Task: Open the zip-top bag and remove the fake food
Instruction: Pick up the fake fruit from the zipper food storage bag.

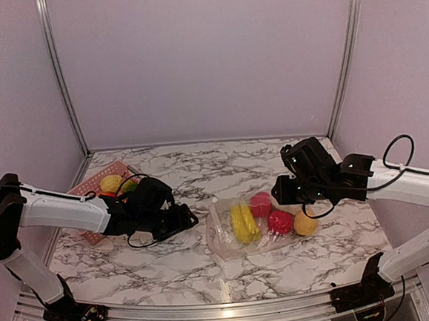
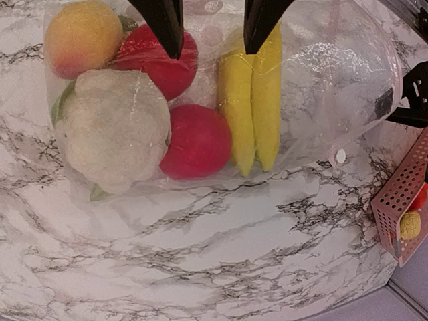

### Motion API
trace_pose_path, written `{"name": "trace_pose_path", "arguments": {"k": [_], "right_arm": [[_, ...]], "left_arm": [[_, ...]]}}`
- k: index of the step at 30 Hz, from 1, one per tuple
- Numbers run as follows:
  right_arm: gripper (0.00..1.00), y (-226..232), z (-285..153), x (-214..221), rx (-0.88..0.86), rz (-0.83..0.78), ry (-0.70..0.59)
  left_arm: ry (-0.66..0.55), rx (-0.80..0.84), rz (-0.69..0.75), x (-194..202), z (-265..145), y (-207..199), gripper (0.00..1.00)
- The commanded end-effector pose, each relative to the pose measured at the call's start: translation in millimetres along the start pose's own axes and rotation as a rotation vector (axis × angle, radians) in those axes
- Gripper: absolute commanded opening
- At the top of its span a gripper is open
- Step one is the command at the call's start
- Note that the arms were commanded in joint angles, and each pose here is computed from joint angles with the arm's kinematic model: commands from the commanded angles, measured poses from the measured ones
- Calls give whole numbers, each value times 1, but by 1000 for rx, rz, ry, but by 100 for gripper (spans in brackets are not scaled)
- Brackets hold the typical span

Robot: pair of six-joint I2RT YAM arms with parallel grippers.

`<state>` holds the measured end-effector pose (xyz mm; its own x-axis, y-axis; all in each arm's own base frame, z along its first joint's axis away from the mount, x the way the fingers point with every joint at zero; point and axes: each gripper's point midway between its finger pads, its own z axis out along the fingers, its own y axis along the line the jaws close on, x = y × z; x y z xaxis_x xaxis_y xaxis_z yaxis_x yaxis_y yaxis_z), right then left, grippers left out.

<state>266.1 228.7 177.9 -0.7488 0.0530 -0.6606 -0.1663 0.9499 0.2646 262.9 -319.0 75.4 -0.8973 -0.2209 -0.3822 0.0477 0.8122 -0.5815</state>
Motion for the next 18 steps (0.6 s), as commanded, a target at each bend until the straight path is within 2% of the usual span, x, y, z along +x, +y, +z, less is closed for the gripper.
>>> {"name": "trace_pose_path", "arguments": {"k": [1,9,18], "right_arm": [[30,3,2,10,13,-29,30],[24,18,8,40,-15,-42,95],[20,24,22,81,-50,-35,182]], "left_arm": [[25,135,18,7,12,-55,72],[101,210,61,36,33,-98,62],[173,267,67,63,47,-115,54]]}}
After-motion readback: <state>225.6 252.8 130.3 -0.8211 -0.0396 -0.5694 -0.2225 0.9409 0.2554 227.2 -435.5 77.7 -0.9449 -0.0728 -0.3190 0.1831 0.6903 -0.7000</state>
